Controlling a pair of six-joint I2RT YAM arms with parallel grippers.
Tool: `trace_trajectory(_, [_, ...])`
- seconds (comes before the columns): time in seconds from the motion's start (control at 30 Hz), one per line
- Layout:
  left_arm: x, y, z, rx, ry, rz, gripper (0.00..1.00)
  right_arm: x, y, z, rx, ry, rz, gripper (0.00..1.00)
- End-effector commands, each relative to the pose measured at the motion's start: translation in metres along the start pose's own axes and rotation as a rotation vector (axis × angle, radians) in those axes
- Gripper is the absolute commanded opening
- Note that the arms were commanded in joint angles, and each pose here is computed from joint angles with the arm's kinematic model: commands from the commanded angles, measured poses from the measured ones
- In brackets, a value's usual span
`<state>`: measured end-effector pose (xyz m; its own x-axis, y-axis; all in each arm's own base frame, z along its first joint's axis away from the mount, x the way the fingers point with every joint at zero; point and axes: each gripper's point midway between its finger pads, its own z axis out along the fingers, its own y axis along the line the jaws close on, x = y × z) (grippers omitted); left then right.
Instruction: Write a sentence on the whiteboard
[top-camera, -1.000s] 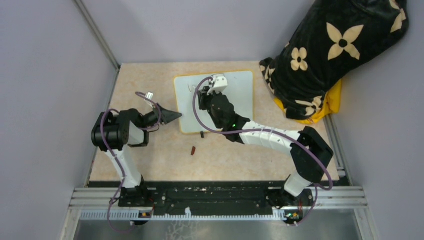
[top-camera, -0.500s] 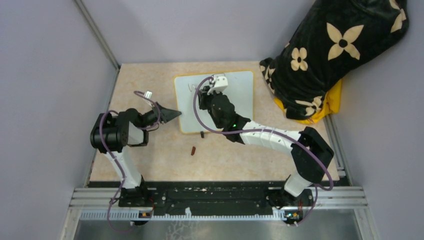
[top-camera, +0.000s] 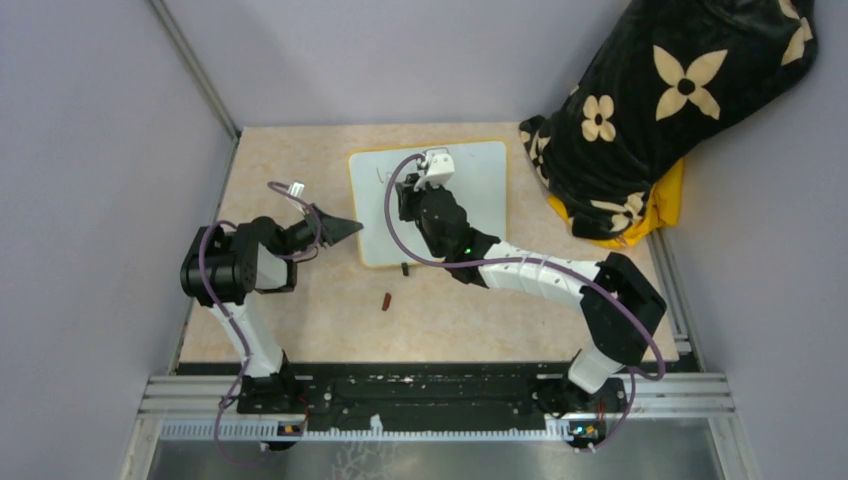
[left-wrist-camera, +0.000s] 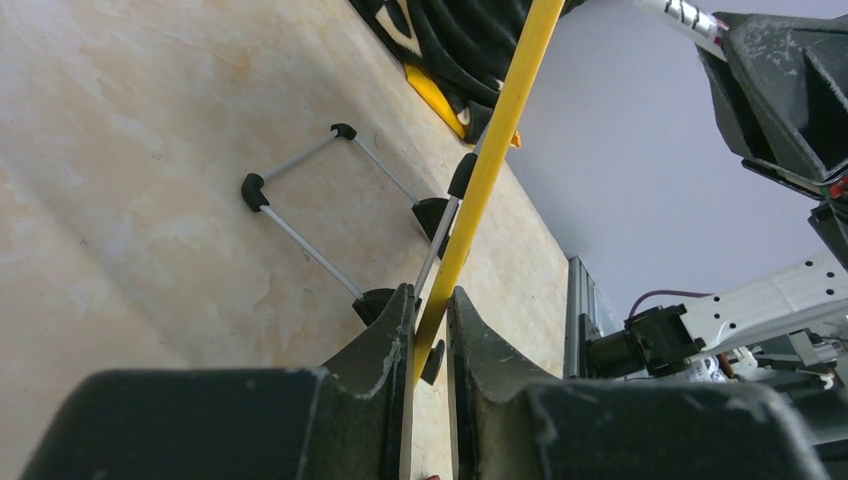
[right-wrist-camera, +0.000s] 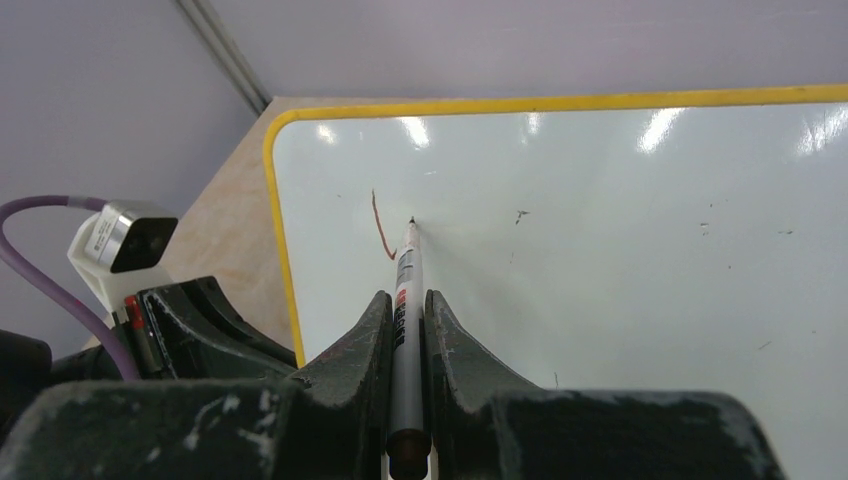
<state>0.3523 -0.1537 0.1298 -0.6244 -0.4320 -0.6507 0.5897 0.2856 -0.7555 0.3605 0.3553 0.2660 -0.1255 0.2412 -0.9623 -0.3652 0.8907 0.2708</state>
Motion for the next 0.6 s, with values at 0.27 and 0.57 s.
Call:
trace_trajectory(0.27, [-0.017, -0.029, 0.002, 0.107, -0.059, 0.22, 0.1, -0.005, 0.008, 0.001, -0.02, 0.001, 0.02, 0.0])
trace_trajectory(0.57, [-0.018, -0.03, 0.002, 0.107, -0.061, 0.224, 0.05, 0.017, 0.021, -0.008, -0.065, 0.052, 0.002, 0.0])
